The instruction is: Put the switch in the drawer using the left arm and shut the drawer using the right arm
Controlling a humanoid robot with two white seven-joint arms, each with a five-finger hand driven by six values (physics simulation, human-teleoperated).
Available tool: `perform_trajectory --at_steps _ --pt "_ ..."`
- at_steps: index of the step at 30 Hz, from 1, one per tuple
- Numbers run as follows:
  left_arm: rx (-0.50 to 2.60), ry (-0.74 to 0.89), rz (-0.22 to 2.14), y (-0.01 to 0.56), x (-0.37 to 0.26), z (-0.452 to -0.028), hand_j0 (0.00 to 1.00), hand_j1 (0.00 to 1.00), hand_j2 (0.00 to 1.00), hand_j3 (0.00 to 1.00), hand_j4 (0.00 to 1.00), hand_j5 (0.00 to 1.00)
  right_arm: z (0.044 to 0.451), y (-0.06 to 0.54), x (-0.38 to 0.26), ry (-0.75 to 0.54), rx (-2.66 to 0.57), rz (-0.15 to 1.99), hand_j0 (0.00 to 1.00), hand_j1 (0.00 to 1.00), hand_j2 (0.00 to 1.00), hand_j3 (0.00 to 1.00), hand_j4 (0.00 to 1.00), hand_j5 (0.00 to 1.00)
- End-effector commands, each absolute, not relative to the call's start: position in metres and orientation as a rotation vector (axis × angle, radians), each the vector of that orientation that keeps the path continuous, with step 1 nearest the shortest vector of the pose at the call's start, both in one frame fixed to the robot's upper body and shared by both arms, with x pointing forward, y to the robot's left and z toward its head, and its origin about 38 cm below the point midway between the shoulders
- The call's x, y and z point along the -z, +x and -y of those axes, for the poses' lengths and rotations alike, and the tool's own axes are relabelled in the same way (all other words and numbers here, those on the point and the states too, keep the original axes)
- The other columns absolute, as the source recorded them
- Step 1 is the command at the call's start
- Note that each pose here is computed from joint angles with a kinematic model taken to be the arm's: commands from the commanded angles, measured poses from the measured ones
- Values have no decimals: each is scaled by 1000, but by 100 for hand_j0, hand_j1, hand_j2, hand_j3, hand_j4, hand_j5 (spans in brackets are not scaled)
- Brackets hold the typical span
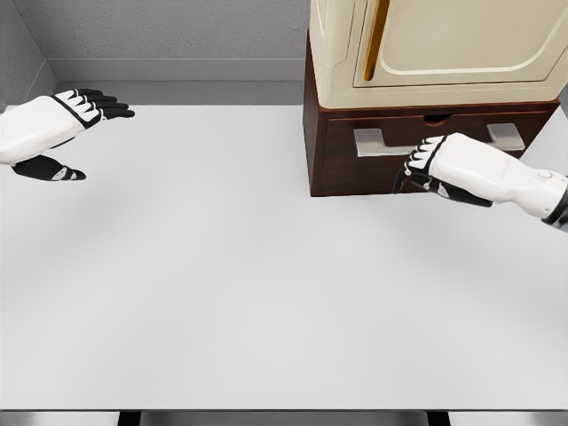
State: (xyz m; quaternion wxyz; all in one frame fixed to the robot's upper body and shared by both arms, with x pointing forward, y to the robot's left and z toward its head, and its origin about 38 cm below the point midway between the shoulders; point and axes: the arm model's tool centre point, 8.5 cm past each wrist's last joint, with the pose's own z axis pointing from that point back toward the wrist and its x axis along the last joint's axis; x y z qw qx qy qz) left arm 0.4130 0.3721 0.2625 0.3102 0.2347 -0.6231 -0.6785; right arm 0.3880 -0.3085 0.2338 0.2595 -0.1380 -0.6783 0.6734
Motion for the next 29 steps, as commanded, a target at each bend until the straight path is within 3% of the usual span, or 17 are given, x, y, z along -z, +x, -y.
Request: perform_trajectory --at_steps 1,10,13,16,17,29 --pt "1784 617 1650 413 -263 -373 100 100 100 100 100 100 310 389 -234 -374 -1814 1837 46 46 46 46 46 46" --pt "1784 617 1647 413 -263 -373 100 100 100 100 100 100 314 377 -245 -383 -1866 1825 51 51 51 51 51 51" --pt "1783 617 1646 413 -262 -373 100 100 100 100 100 100 322 374 -247 -397 -1883 1799 67 67 67 67 67 67" --pt "1780 616 1644 413 -262 -374 100 100 100 100 100 100 325 362 -244 -377 -1915 1765 96 96 96 96 96 96" --pt "1781 617 1643 413 -262 -375 100 100 100 100 100 100 327 362 -243 -378 -1916 1758 100 100 100 100 100 100" --pt "1779 616 1647 414 -262 -374 100 100 100 100 100 100 329 359 -242 -375 -1931 1740 100 100 100 100 100 100"
